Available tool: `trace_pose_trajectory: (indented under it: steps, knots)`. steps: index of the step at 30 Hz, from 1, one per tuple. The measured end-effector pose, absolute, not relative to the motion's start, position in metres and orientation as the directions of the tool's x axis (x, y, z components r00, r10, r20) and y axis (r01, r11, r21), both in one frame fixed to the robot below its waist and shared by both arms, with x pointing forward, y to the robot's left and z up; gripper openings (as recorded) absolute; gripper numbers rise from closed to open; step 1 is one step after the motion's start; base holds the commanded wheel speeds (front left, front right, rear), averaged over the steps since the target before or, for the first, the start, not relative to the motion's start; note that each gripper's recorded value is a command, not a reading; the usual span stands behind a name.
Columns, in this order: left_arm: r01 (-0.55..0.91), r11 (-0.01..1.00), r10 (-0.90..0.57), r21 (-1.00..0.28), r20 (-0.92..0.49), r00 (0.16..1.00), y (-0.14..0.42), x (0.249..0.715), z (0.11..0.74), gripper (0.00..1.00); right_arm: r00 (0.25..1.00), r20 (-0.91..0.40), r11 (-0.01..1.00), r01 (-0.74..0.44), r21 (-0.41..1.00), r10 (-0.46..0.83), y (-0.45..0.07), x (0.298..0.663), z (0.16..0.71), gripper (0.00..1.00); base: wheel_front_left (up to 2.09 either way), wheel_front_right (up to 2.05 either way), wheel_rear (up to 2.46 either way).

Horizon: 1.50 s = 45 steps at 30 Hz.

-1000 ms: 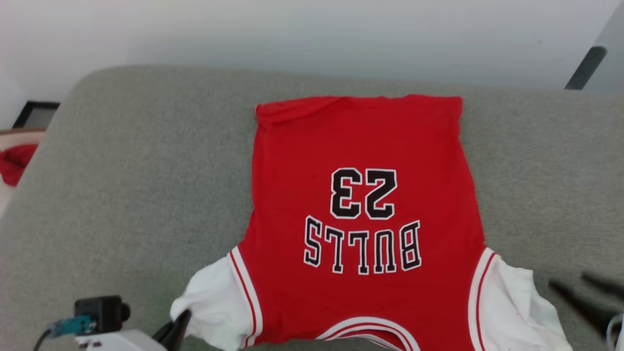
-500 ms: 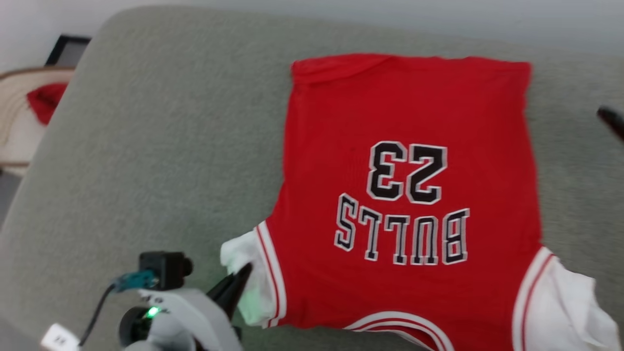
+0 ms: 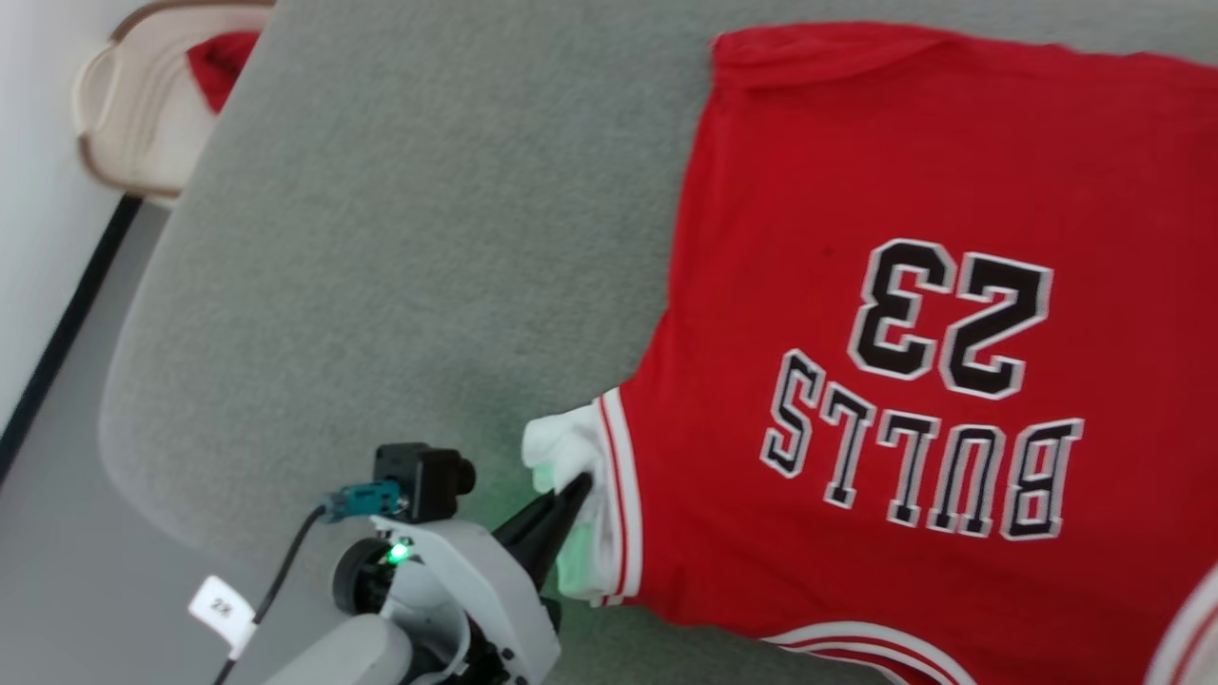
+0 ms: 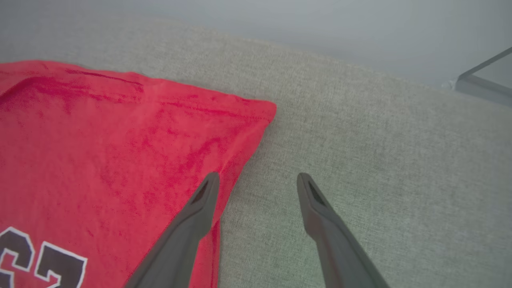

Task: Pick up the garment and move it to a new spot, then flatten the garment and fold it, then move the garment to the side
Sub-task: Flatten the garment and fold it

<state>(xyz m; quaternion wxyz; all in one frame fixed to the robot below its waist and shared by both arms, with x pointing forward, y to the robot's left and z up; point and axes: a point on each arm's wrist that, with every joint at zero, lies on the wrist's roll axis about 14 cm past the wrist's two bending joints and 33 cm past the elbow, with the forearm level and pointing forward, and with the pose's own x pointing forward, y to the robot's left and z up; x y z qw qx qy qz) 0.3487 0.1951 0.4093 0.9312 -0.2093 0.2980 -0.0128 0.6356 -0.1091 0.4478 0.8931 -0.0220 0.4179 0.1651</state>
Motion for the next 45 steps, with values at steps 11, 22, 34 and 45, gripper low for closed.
trace_pose_trajectory:
  steps: [11, 22, 34, 45]
  knots:
    - [-0.181, 0.903, -0.098, -0.389, -0.598, 0.795, 0.207, 0.338, 0.389, 0.00, 0.432, -0.873, 0.964, -0.226, 0.138, 0.227, -0.092, 0.650, 0.378, 0.00, 0.00, 0.00, 0.00]
    - [-0.196, 0.900, -0.085, -0.389, -0.598, 0.797, 0.213, 0.338, 0.387, 0.00, 0.441, -0.866, 0.959, -0.248, 0.136, 0.237, -0.078, 0.650, 0.380, 0.00, 0.00, 0.00, 0.00]
    - [-0.183, 0.912, -0.064, -0.366, -0.569, 0.820, 0.228, 0.341, 0.399, 0.00, 0.440, -0.855, 0.937, -0.323, 0.135, 0.275, -0.083, 0.615, 0.405, 0.00, 0.00, 0.00, 0.00]
    - [-0.140, 0.920, -0.089, -0.367, -0.542, 0.835, 0.226, 0.343, 0.413, 0.00, 0.435, -0.828, 0.901, -0.395, 0.177, 0.354, -0.115, 0.545, 0.430, 0.00, 0.00, 0.00, 0.00]
